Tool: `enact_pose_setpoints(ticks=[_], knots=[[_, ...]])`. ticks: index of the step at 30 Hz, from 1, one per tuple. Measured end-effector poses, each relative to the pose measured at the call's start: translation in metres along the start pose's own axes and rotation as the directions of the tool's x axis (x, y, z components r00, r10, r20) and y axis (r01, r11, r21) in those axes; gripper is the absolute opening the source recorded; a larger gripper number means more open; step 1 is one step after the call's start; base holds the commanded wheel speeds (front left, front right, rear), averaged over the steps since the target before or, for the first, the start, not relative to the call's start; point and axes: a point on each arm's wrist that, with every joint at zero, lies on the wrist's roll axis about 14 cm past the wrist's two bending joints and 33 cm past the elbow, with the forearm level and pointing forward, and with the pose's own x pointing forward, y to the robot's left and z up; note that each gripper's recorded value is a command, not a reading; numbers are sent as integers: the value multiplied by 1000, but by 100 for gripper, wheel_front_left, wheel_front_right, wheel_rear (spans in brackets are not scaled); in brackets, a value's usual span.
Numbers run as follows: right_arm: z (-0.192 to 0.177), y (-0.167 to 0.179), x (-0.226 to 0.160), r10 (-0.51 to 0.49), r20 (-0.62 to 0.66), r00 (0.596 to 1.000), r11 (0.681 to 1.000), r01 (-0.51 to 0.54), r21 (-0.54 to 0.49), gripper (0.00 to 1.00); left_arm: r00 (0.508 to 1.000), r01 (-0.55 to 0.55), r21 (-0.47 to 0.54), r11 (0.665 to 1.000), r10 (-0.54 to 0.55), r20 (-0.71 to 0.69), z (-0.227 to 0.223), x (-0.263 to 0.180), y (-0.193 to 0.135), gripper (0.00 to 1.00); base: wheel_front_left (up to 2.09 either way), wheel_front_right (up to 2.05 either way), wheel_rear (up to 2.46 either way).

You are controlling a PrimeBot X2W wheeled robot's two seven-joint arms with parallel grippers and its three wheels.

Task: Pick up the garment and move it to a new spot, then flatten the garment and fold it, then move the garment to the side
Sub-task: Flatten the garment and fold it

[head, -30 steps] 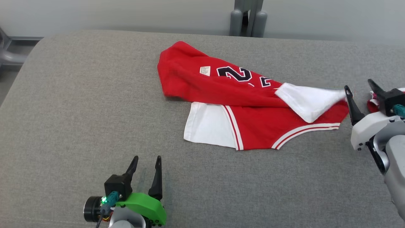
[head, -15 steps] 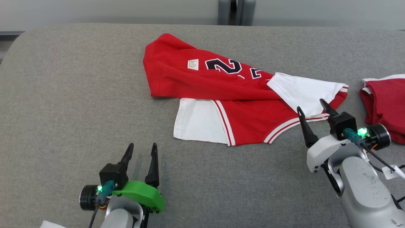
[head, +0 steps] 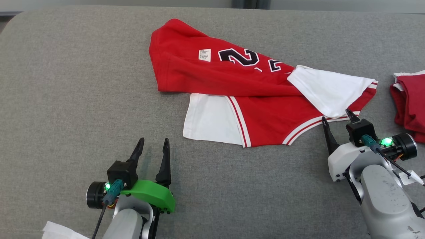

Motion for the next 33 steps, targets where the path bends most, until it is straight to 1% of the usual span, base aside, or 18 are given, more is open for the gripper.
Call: enact_pose_setpoints(ticks=[7, 11, 14, 17, 22, 27, 33], knots=[[2, 4, 9, 6, 3, 1000, 1000, -6, -5, 100, 1000, -13, -1, 1000, 13, -6, -2, 0, 4, 100, 0, 0, 0], [2, -4, 7, -19, 5, 1000, 1000, 19, 2, 100, 1000, -7, -2, 1000, 7, -5, -2, 1, 3, 100, 0, 0, 0], [2, -11, 4, -58, 10, 998, 997, 57, 54, 100, 1000, -1, -2, 1000, 1, -3, -1, 2, 0, 100, 0, 0, 0], [0, -7, 1, -64, 11, 998, 993, 63, 98, 100, 1000, 4, -2, 1000, -4, 1, 0, 3, -1, 100, 0, 0, 0], [-4, -7, -2, -100, 10, 995, 972, 96, 215, 100, 1000, 8, 6, 1000, -8, -3, -2, 4, -2, 100, 0, 0, 0], [1, -2, 0, -102, 27, 994, 957, 90, 277, 100, 1000, 9, 18, 1000, -9, -8, -4, 4, -1, 100, 0, 0, 0], [1, -2, 4, -130, 22, 991, 916, 112, 385, 100, 1000, 9, 26, 1000, -9, -11, -4, 1, 0, 100, 0, 0, 0]])
